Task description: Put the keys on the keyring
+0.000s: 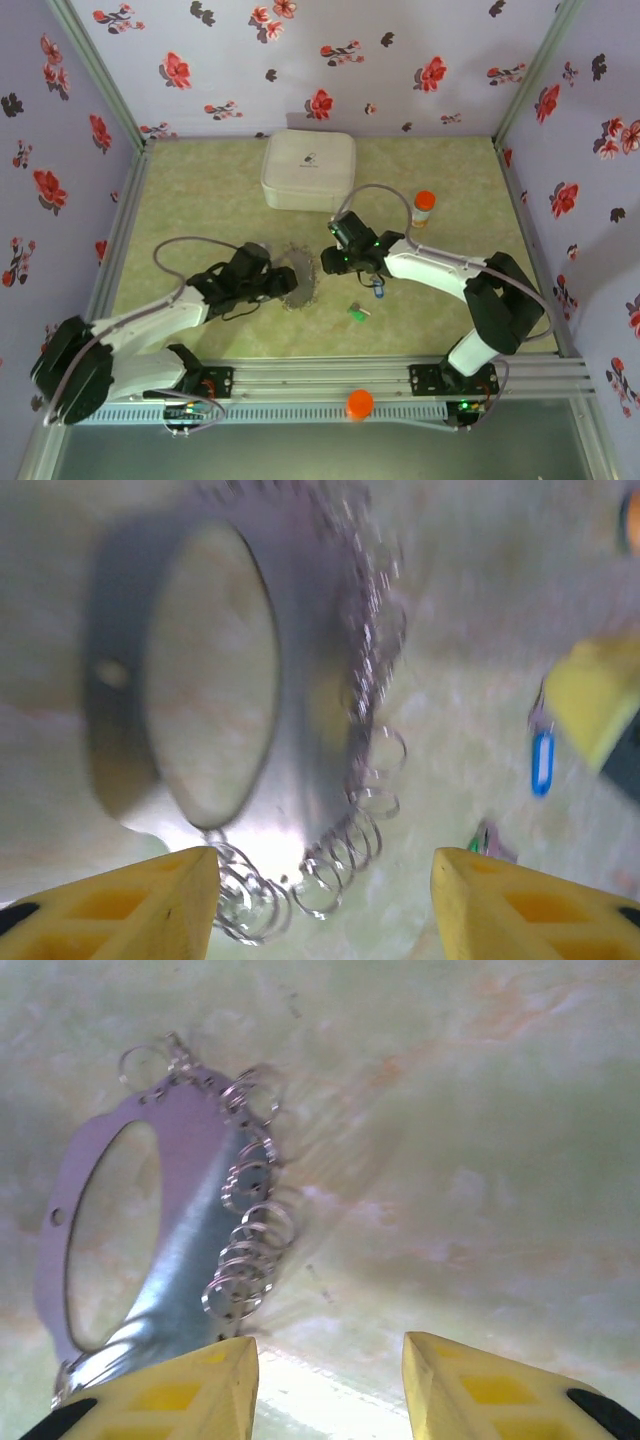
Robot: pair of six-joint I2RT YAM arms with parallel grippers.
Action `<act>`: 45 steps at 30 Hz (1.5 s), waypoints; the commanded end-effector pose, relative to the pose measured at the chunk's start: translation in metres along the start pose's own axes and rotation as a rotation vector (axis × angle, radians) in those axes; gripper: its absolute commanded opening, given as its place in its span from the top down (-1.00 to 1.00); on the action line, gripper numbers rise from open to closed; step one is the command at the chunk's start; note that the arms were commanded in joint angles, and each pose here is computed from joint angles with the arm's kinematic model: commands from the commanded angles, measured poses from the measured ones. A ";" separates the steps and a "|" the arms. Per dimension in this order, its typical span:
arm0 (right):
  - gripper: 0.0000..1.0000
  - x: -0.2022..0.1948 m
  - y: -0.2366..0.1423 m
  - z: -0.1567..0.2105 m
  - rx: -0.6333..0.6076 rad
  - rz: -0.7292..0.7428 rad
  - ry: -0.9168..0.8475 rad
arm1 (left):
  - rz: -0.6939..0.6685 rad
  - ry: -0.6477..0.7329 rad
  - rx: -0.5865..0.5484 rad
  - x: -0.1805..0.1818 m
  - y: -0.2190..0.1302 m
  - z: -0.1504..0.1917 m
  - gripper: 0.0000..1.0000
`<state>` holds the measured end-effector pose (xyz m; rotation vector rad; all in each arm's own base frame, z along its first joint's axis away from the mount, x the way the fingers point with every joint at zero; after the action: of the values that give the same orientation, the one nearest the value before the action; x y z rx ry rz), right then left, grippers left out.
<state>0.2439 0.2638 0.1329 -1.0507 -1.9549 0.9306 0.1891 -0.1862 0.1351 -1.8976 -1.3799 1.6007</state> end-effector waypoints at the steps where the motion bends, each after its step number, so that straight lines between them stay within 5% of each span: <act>1: 0.14 0.034 -0.008 0.001 0.022 -0.103 -0.031 | -0.132 -0.139 -0.141 0.047 -0.012 -0.014 -0.18; 5: 0.16 0.068 0.001 0.013 0.102 -0.191 -0.037 | -0.125 -0.229 -0.235 0.069 -0.025 -0.028 -0.16; 14: 0.36 0.105 0.036 0.027 0.234 -0.226 -0.027 | -0.152 -0.202 -0.274 0.076 -0.027 -0.043 -0.16; 27: 0.49 0.107 0.072 0.032 0.305 -0.178 -0.019 | -0.149 -0.209 -0.250 0.079 -0.021 -0.038 -0.15; 45: 0.61 0.107 0.074 0.040 0.346 -0.187 -0.030 | -0.144 -0.205 -0.249 0.076 -0.020 -0.041 -0.14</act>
<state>0.1973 0.3748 0.0818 -0.6711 -1.8129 1.1092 0.2085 -0.1030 0.1184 -1.7437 -1.8297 1.6720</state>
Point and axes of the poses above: each hand's point on the last joint's axis, 136 mm out from that joint toward the fingers, its own y axis out along the fingers, its own x axis along the line the jaws close on, z = x × y, the point moved 6 cm from there along -y, back along the fingers, and after that the axes turned 3 degrees about -y, right-handed, at the moved point
